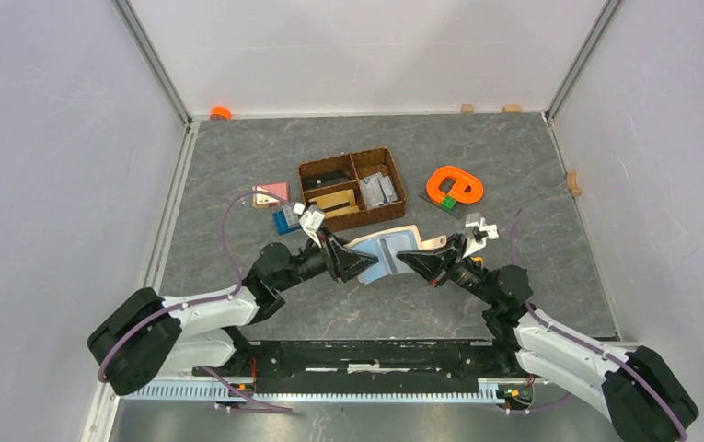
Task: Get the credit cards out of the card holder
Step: Remove the credit card from the card holder.
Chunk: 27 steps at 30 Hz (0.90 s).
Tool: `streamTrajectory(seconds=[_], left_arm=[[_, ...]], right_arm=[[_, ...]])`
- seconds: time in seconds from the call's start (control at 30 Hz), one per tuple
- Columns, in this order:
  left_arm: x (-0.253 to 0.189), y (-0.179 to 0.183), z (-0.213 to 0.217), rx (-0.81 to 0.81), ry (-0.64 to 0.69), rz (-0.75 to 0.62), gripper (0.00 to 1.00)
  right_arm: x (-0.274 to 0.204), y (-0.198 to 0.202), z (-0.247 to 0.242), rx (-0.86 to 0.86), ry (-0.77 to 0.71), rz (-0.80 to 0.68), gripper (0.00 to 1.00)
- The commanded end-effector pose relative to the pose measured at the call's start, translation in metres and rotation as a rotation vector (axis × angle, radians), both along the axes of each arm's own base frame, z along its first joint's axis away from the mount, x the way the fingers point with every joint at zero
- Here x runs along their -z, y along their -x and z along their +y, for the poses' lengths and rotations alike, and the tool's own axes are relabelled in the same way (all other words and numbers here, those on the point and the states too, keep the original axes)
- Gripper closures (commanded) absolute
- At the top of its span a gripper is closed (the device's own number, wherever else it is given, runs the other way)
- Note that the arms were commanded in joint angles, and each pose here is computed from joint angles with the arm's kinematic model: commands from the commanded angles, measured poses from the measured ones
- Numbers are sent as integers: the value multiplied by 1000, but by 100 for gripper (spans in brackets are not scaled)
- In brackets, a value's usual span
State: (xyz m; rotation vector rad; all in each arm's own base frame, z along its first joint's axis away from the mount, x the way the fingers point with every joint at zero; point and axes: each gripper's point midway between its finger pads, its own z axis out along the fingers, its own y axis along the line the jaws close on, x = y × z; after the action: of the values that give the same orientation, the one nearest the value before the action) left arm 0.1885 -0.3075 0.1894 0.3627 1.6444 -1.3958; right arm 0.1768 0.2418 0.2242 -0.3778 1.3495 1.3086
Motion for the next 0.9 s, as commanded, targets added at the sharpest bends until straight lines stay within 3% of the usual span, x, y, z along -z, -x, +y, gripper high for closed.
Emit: streamTrajectory(seconds=[0.0,0.13,0.33,0.43,0.7,0.8,0.87], left_arm=[[-44,14,-10,105,129,-95,58],[-42,11,-10,95,111,-82,97],[-29,-12,10,-59,72,-3,98],[-28,-16,15,-77,77,13,98],[-28,-18,16,-80,78,19,98],[-24,-21,18,-97,64,32,98],[-22,-23,18,-104,57,37,98]], right_arm=[[-18,7,4,-49,-39,-53,100],[-13,4,6,-49,-24,-38,99],[4,-11,9,-2,87,-11,66],[2,-11,7,7,89,-26,57],[1,-11,7,7,92,-40,71],[0,-11,5,17,93,-46,69],[-1,-11,4,28,91,-54,62]])
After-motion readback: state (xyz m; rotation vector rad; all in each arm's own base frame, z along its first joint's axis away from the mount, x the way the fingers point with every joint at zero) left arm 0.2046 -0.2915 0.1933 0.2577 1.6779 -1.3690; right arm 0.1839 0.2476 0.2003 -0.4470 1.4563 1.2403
